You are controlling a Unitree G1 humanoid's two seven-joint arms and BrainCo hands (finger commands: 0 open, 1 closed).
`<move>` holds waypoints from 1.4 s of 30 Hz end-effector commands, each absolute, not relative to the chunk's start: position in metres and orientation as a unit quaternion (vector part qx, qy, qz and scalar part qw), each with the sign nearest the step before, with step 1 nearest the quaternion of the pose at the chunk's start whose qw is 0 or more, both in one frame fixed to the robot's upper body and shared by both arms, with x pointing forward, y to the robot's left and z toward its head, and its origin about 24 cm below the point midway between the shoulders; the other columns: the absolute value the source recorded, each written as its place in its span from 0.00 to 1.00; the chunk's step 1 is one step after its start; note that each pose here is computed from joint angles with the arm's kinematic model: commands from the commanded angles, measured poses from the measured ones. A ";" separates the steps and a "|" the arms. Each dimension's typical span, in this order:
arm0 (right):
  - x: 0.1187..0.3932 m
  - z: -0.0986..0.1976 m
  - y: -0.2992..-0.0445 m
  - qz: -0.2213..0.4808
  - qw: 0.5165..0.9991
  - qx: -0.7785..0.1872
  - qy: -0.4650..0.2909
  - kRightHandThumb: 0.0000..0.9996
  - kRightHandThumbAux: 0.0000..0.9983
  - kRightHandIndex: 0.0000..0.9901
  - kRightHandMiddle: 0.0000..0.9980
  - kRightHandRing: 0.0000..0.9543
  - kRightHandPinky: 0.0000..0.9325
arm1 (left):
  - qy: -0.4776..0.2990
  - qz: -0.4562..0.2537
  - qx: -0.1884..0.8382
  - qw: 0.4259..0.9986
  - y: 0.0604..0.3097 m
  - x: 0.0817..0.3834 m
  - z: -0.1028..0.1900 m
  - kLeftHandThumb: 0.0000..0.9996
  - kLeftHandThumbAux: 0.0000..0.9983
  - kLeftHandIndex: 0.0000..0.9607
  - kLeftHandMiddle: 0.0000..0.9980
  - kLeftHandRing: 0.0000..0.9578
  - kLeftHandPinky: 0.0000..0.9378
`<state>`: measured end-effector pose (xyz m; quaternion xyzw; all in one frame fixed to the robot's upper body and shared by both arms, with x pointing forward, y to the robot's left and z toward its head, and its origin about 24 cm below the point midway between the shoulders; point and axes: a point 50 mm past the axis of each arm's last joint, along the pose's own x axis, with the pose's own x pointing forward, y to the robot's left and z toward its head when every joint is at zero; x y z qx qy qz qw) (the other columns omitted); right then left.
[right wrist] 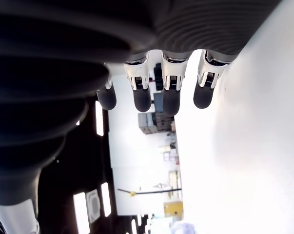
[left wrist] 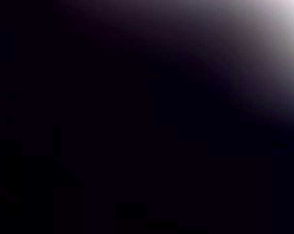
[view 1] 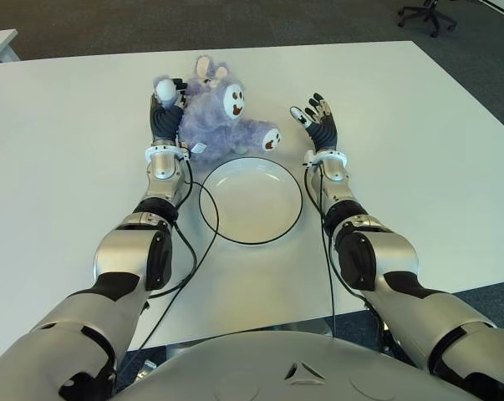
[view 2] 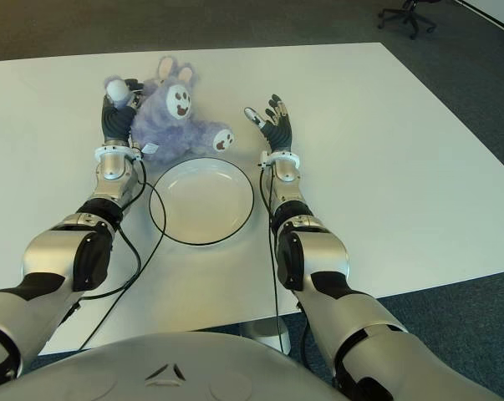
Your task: Put the doll into the plate.
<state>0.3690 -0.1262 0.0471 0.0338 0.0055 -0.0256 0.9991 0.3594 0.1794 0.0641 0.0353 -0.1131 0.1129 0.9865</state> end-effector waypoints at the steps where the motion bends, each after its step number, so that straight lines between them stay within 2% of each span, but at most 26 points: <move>1: 0.322 -0.031 -0.130 -0.043 0.984 0.046 0.167 0.02 0.69 0.05 0.09 0.09 0.09 | -0.125 0.124 0.055 0.983 0.178 0.365 0.073 0.84 0.67 0.47 0.43 0.42 0.43; 2: 0.322 -0.031 -0.130 -0.043 0.984 0.046 0.167 0.02 0.69 0.05 0.09 0.09 0.09 | -0.125 0.126 0.057 0.982 0.178 0.365 0.074 0.84 0.67 0.47 0.44 0.42 0.44; 3: 0.322 -0.031 -0.130 -0.043 0.984 0.046 0.167 0.02 0.70 0.05 0.09 0.09 0.09 | -0.126 0.127 0.058 0.982 0.177 0.366 0.075 0.84 0.66 0.47 0.45 0.48 0.51; 5: 0.322 -0.031 -0.130 -0.043 0.984 0.047 0.167 0.02 0.70 0.05 0.09 0.09 0.09 | -0.126 0.129 0.058 0.982 0.177 0.366 0.076 0.84 0.66 0.47 0.46 0.54 0.57; 7: 0.321 -0.031 -0.130 -0.043 0.984 0.048 0.167 0.02 0.70 0.05 0.09 0.09 0.09 | -0.127 0.130 0.057 0.982 0.176 0.367 0.077 0.84 0.66 0.47 0.46 0.55 0.59; 8: 0.321 -0.031 -0.130 -0.043 0.984 0.048 0.168 0.02 0.70 0.05 0.09 0.09 0.09 | -0.128 0.132 0.055 0.981 0.175 0.367 0.078 0.84 0.66 0.46 0.47 0.58 0.62; 9: 0.321 -0.031 -0.130 -0.043 0.984 0.048 0.168 0.02 0.70 0.05 0.09 0.09 0.09 | -0.129 0.133 0.053 0.981 0.175 0.368 0.079 0.84 0.66 0.43 0.49 0.66 0.68; 13: 0.321 -0.032 -0.131 -0.044 0.984 0.048 0.167 0.03 0.70 0.06 0.09 0.09 0.09 | -0.142 0.145 0.042 0.978 0.173 0.369 0.083 0.84 0.66 0.41 0.53 0.77 0.77; 16: 0.321 -0.032 -0.131 -0.045 0.984 0.048 0.167 0.03 0.70 0.06 0.09 0.09 0.10 | -0.141 0.154 0.044 0.977 0.172 0.369 0.084 0.84 0.66 0.41 0.53 0.79 0.78; 18: 0.321 -0.032 -0.132 -0.046 0.984 0.048 0.167 0.03 0.71 0.06 0.10 0.10 0.10 | -0.140 0.157 0.046 0.976 0.172 0.369 0.084 0.74 0.68 0.45 0.75 0.82 0.79; 19: 0.321 -0.032 -0.132 -0.047 0.984 0.048 0.166 0.03 0.71 0.06 0.10 0.10 0.11 | -0.137 0.161 0.049 0.976 0.172 0.370 0.084 0.73 0.68 0.46 0.78 0.83 0.74; 22: 0.321 -0.032 -0.132 -0.049 0.984 0.049 0.166 0.04 0.71 0.07 0.10 0.11 0.11 | -0.129 0.171 0.057 0.975 0.172 0.371 0.084 0.72 0.68 0.46 0.80 0.83 0.70; 28: 0.320 -0.032 -0.133 -0.050 0.984 0.050 0.165 0.04 0.72 0.07 0.11 0.11 0.11 | -0.115 0.185 0.066 0.974 0.171 0.373 0.083 0.71 0.68 0.46 0.83 0.85 0.74; 33: 0.320 -0.032 -0.133 -0.049 0.984 0.052 0.164 0.04 0.73 0.08 0.11 0.11 0.11 | -0.103 0.201 0.061 0.972 0.172 0.374 0.082 0.71 0.69 0.46 0.83 0.87 0.84; 42: 0.319 -0.033 -0.133 -0.050 0.984 0.054 0.164 0.05 0.74 0.09 0.12 0.12 0.12 | -0.066 0.234 0.037 0.969 0.172 0.376 0.079 0.72 0.69 0.46 0.84 0.88 0.90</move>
